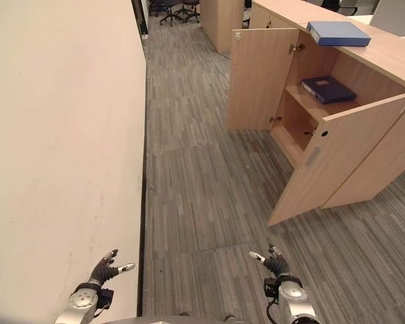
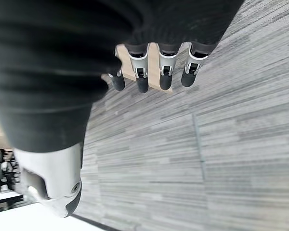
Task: Put the empty folder in the office cabinet
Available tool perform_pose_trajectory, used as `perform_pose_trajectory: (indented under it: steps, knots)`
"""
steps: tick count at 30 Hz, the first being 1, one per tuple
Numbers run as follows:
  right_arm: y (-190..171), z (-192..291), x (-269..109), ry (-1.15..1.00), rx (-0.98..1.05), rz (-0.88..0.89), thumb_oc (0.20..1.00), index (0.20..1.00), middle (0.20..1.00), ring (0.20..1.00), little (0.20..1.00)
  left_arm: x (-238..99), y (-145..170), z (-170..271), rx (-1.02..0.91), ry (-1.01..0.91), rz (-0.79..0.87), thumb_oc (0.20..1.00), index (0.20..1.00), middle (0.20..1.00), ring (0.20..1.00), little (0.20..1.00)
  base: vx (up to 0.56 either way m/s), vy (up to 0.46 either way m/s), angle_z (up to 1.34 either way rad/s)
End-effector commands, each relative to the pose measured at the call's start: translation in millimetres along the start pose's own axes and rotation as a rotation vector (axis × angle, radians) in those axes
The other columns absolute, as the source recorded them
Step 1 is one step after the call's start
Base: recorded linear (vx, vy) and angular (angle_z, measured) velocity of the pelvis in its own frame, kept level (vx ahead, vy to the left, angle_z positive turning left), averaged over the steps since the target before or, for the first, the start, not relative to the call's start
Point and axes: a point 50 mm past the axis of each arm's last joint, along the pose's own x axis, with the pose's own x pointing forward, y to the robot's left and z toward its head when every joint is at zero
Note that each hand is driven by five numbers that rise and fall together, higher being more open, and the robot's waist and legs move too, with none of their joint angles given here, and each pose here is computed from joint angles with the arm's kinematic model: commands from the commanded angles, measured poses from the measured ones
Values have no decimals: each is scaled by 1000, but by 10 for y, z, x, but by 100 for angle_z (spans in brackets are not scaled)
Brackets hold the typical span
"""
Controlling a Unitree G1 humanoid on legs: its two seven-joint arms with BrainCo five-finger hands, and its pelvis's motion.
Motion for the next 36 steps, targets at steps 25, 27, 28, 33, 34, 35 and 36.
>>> perform_pose_trajectory:
  steps: [25, 27, 28, 33, 34, 35, 36]
  knots:
    - [0, -130, -5, 63, 25, 5, 1000, 1000, 1000, 1000, 1000, 22, 77, 54, -1, -26, 9, 1000, 1000, 1000, 1000, 1000, 1, -1, 0]
    - [-5, -130, -7, 63, 25, 6, 1000, 1000, 1000, 1000, 1000, 23, 78, 60, -4, -28, 7, 1000, 1000, 1000, 1000, 1000, 18, -37, 1]
    - [-10, -136, -9, 65, 26, 5, 1000, 1000, 1000, 1000, 1000, 24, 80, 62, -4, -28, 9, 1000, 1000, 1000, 1000, 1000, 33, -72, 3]
    - [-55, -143, -14, 68, 53, -17, 1000, 1000, 1000, 1000, 1000, 41, 99, 104, -6, -38, 8, 1000, 1000, 1000, 1000, 1000, 22, -69, 2]
    - [-65, -142, -15, 68, 56, -20, 1000, 1000, 1000, 1000, 1000, 45, 110, 111, -3, -39, 11, 1000, 1000, 1000, 1000, 1000, 36, -77, 2]
    - [-66, -141, -15, 67, 56, -20, 1000, 1000, 1000, 1000, 1000, 45, 109, 111, -3, -39, 11, 1000, 1000, 1000, 1000, 1000, 33, -64, 4]
    - [-73, -139, -14, 66, 58, -22, 1000, 1000, 1000, 1000, 1000, 48, 115, 116, -2, -40, 12, 1000, 1000, 1000, 1000, 1000, 37, -64, 4]
